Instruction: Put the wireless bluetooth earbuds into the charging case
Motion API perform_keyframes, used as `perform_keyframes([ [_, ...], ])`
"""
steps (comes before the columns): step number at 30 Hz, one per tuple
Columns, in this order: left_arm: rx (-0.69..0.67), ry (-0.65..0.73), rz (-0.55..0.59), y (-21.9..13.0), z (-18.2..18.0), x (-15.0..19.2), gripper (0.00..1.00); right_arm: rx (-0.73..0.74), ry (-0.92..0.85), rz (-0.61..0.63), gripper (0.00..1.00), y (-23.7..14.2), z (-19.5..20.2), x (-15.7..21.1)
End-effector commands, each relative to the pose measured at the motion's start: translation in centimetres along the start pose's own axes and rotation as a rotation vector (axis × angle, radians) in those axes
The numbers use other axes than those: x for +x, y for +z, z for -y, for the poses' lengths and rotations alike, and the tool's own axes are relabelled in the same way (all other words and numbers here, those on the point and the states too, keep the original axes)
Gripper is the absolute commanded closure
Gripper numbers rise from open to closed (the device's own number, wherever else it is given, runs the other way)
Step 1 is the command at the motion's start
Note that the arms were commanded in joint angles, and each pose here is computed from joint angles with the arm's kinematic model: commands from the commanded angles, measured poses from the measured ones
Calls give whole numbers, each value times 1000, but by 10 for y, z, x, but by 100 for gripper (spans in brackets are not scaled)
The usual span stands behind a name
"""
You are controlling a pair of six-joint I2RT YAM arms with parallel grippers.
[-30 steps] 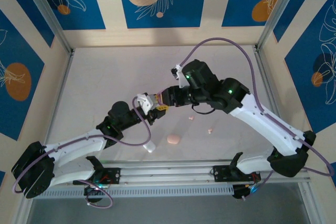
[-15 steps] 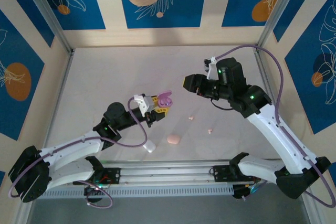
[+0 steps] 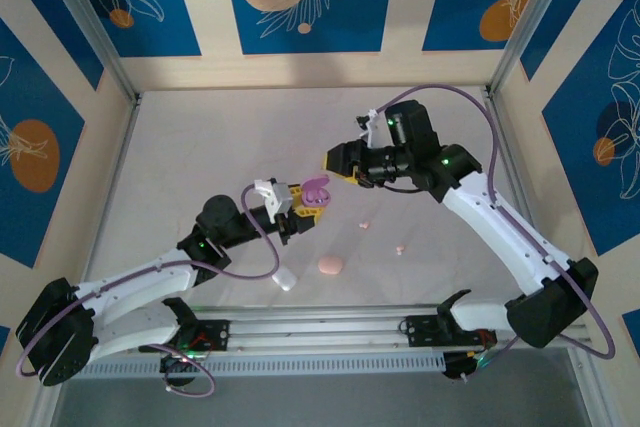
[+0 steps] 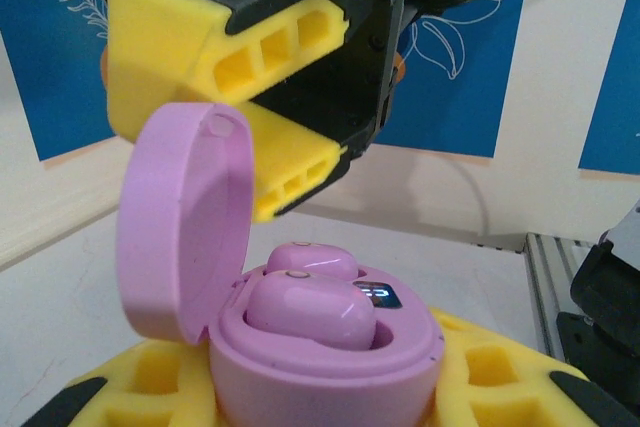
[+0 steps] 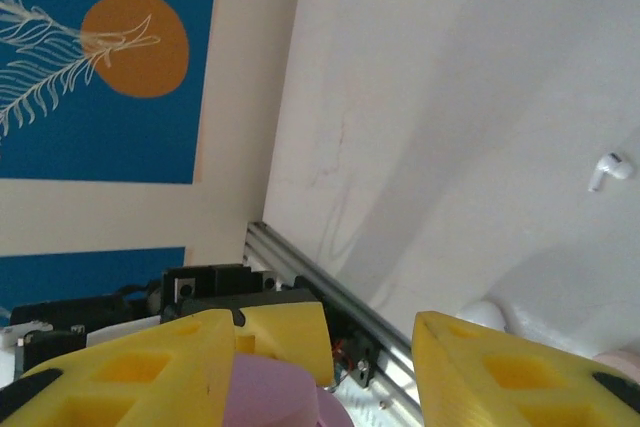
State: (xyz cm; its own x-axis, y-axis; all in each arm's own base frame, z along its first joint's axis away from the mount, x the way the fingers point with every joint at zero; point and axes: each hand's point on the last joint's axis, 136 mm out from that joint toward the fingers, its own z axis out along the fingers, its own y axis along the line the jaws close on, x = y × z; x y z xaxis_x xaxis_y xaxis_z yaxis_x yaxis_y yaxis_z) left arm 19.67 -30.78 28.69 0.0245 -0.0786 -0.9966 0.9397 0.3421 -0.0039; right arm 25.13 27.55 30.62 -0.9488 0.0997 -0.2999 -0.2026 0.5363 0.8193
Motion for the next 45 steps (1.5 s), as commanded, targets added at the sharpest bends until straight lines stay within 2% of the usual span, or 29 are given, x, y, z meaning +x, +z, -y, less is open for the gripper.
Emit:
perform_keyframes([
  [1, 34, 20, 94, 3, 8, -32, 71, -63, -52, -68, 49, -3, -19, 14],
  [13, 31, 11, 111, 2, 7, -37, 71, -61, -36, -90, 49, -5, -8, 29],
  [17, 35, 4, 125, 1, 8, -41, 71, -170, -32, -92, 49, -9, -15, 35],
  [21, 43, -6, 146, 1, 9, -46, 71, -292, -8, -150, 47, -10, -23, 48],
  [30, 50, -4, 165, 3, 9, -53, 71, -411, 29, -291, 49, 0, -32, 68],
  [33, 51, -4, 174, 2, 10, -56, 71, -428, 30, -297, 55, -1, -33, 68],
  [39, 58, -4, 163, 1, 12, -55, 70, -426, 37, -283, 74, -2, -30, 65],
  [45, 26, 0, 99, 3, 6, -43, 62, -400, 54, -224, 87, -2, -22, 56],
])
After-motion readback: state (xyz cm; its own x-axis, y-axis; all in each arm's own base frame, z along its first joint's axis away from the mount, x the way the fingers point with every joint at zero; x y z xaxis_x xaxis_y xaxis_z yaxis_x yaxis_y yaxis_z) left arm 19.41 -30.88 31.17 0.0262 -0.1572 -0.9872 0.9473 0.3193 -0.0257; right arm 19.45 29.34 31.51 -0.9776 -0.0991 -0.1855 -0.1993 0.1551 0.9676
